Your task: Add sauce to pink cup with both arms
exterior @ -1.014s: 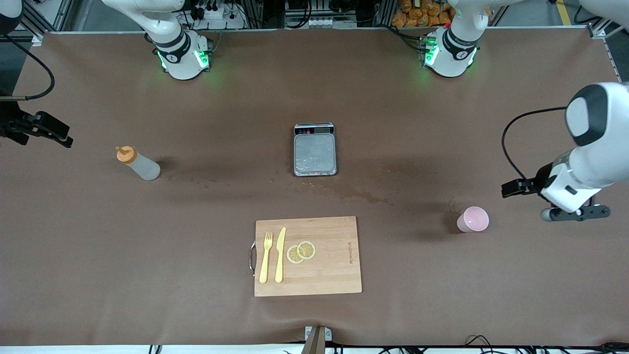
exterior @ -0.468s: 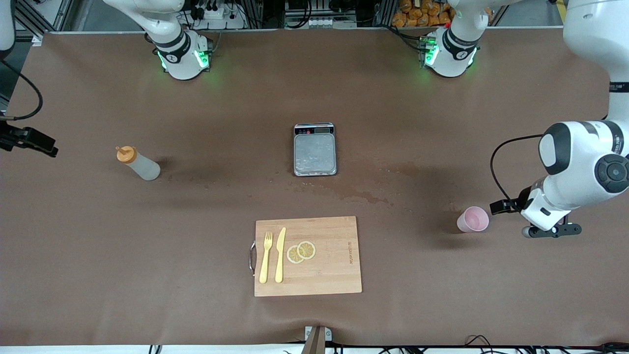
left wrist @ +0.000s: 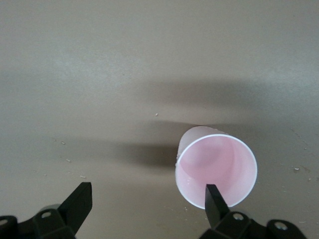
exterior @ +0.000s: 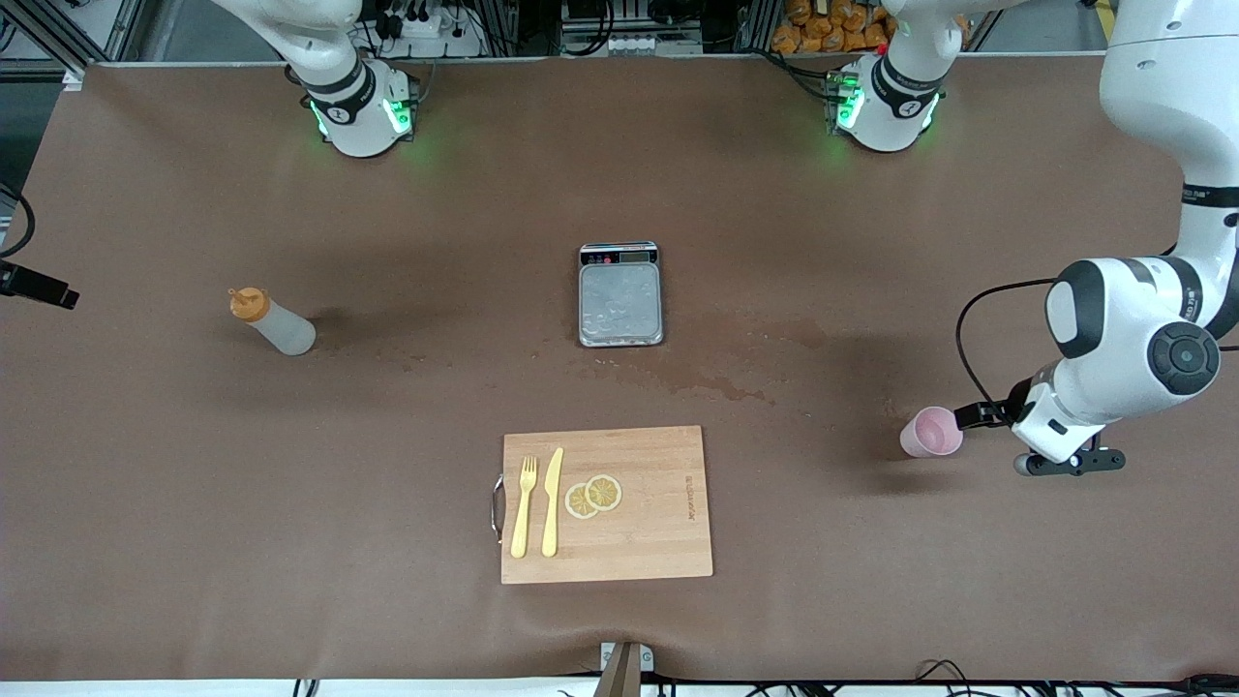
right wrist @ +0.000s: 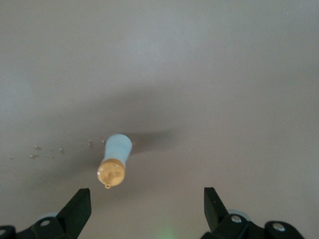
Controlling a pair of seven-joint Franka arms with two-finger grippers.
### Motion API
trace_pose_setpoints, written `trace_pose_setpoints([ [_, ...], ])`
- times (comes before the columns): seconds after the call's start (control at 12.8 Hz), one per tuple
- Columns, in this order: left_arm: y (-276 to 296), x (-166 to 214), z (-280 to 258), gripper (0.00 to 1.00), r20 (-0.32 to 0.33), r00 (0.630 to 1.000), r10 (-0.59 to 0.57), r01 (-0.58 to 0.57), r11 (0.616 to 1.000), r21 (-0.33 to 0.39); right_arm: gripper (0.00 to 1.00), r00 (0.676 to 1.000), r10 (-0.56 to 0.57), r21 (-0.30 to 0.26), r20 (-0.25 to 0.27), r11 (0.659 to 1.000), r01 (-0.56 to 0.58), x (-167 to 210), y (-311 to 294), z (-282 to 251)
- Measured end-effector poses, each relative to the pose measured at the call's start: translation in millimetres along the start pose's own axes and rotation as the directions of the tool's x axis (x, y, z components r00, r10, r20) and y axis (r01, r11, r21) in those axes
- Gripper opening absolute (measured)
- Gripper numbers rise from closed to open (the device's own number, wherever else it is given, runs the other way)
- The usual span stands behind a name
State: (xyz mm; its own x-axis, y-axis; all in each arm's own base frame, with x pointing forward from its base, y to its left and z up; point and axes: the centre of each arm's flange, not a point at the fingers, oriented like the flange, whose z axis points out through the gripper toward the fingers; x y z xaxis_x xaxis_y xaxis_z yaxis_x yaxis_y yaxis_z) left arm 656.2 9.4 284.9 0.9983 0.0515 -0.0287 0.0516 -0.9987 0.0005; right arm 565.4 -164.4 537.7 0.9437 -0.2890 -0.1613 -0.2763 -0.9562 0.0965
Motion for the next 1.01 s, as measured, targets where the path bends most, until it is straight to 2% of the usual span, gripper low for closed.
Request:
trace_pose_setpoints([
  [0.23,3.6,1.6,9.4,0.95,-0.005,1.0,0.005,-0.005,1.0,-0.004,1.0,0.995,0.032,0.001,0.091,0.999,-0.032,7.6,12.6,29.4],
  [0.39,5.2,2.8,18.1,0.92,-0.007,1.0,0.007,-0.007,1.0,-0.007,1.0,0.984,0.034,-0.003,0.173,0.999,-0.034,4.1,10.4,43.3],
  [0.55,8.3,3.7,25.7,0.73,-0.009,1.0,0.011,-0.011,1.0,-0.01,1.0,0.975,0.04,-0.002,0.219,0.999,-0.04,9.9,14.6,62.3],
  [0.62,9.1,3.6,28.7,0.73,-0.006,1.0,0.012,-0.012,1.0,-0.011,1.0,0.969,0.052,0.005,0.243,0.998,-0.055,14.6,23.6,75.6],
  [0.7,9.3,3.5,31.7,0.64,-0.004,1.0,0.012,-0.012,1.0,-0.012,1.0,0.964,0.064,0.014,0.26,0.997,-0.07,17.9,32.0,85.6],
  [0.78,9.3,3.6,34.8,0.64,-0.002,1.0,0.011,-0.011,1.0,-0.012,1.0,0.961,0.073,0.021,0.268,0.996,-0.082,20.0,37.4,90.5],
  [0.86,9.4,3.6,37.7,0.58,-0.001,1.0,0.011,-0.011,1.0,-0.013,1.0,0.958,0.091,0.04,0.272,0.994,-0.105,21.5,39.5,92.3],
  [0.94,9.4,3.6,40.3,0.58,0.001,1.0,0.011,-0.011,1.0,-0.013,1.0,0.95,0.131,0.083,0.283,0.984,-0.161,22.8,42.0,95.6],
  [1.01,9.9,3.7,42.0,0.48,0.001,1.0,0.01,-0.01,1.0,-0.016,1.0,0.931,0.189,0.157,0.311,0.956,-0.246,24.8,51.3,102.7],
])
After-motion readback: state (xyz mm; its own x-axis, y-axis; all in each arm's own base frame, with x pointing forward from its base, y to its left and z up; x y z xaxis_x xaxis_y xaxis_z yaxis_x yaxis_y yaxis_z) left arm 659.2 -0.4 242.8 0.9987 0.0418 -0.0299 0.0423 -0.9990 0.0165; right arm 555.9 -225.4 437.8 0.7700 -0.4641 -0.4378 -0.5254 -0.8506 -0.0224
